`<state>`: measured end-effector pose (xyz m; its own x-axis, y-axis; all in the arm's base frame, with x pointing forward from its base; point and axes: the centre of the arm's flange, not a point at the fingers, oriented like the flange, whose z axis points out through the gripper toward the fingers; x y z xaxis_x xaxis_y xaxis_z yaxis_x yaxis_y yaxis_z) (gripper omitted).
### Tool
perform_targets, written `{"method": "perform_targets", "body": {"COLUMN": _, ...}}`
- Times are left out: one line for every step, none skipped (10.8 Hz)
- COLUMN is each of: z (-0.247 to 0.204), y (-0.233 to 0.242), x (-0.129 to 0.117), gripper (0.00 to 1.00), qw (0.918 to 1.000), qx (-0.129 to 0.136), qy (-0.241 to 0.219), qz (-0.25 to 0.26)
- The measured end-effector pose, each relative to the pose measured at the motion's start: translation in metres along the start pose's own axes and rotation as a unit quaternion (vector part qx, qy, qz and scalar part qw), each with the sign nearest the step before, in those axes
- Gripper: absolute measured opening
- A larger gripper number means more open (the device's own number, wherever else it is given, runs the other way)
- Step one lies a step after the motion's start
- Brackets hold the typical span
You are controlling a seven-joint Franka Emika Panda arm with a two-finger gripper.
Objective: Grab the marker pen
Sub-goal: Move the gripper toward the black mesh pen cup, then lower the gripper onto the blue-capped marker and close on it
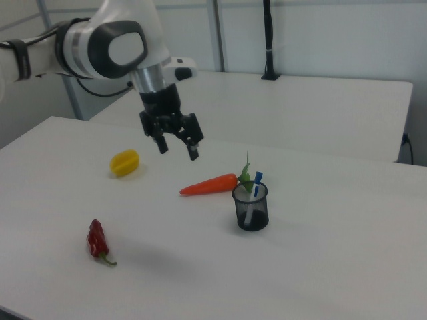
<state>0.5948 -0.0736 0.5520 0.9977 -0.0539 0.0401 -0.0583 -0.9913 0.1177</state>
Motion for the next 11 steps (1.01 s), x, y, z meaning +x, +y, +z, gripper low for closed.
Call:
{"method": "perform_targets", "body": {"z": 0.009, "y": 0.016, "x": 0.008, "gripper": 1.0, "qw": 0.9998, "qx": -0.002, "qy": 0.015, "qz": 0.013}}
{"method": "perform_targets", "body": {"z": 0.02, "y": 0.028, "x": 0.017, "gripper": 1.0, "qw": 0.9992, "qx": -0.004, "qy": 0.032, "qz": 0.022}}
{"method": "perform_targets", "body": {"z": 0.032, "y": 0.037, "x": 0.028, "gripper": 1.0, "qw": 0.9981, "qx": -0.007, "qy": 0.053, "qz": 0.03}}
{"method": "perform_targets", "body": {"z": 0.045, "y": 0.046, "x": 0.039, "gripper": 1.0, "qw": 0.9963, "qx": -0.009, "qy": 0.073, "qz": 0.043}}
{"method": "perform_targets", "body": {"z": 0.058, "y": 0.051, "x": 0.049, "gripper": 1.0, "qw": 0.9938, "qx": -0.011, "qy": 0.095, "qz": 0.057}}
{"method": "perform_targets", "body": {"z": 0.07, "y": 0.053, "x": 0.059, "gripper": 1.0, "qw": 0.9905, "qx": -0.011, "qy": 0.117, "qz": 0.072}}
{"method": "perform_targets", "body": {"z": 0.083, "y": 0.055, "x": 0.069, "gripper": 1.0, "qw": 0.9864, "qx": -0.011, "qy": 0.139, "qz": 0.087}}
{"method": "perform_targets", "body": {"z": 0.095, "y": 0.058, "x": 0.076, "gripper": 1.0, "qw": 0.9834, "qx": -0.011, "qy": 0.154, "qz": 0.095}}
{"method": "perform_targets", "body": {"z": 0.108, "y": 0.06, "x": 0.081, "gripper": 1.0, "qw": 0.981, "qx": -0.011, "qy": 0.166, "qz": 0.099}}
{"method": "perform_targets", "body": {"z": 0.119, "y": 0.061, "x": 0.087, "gripper": 1.0, "qw": 0.9786, "qx": -0.011, "qy": 0.18, "qz": 0.1}}
{"method": "perform_targets", "body": {"z": 0.128, "y": 0.062, "x": 0.091, "gripper": 0.97, "qw": 0.9762, "qx": -0.012, "qy": 0.192, "qz": 0.101}}
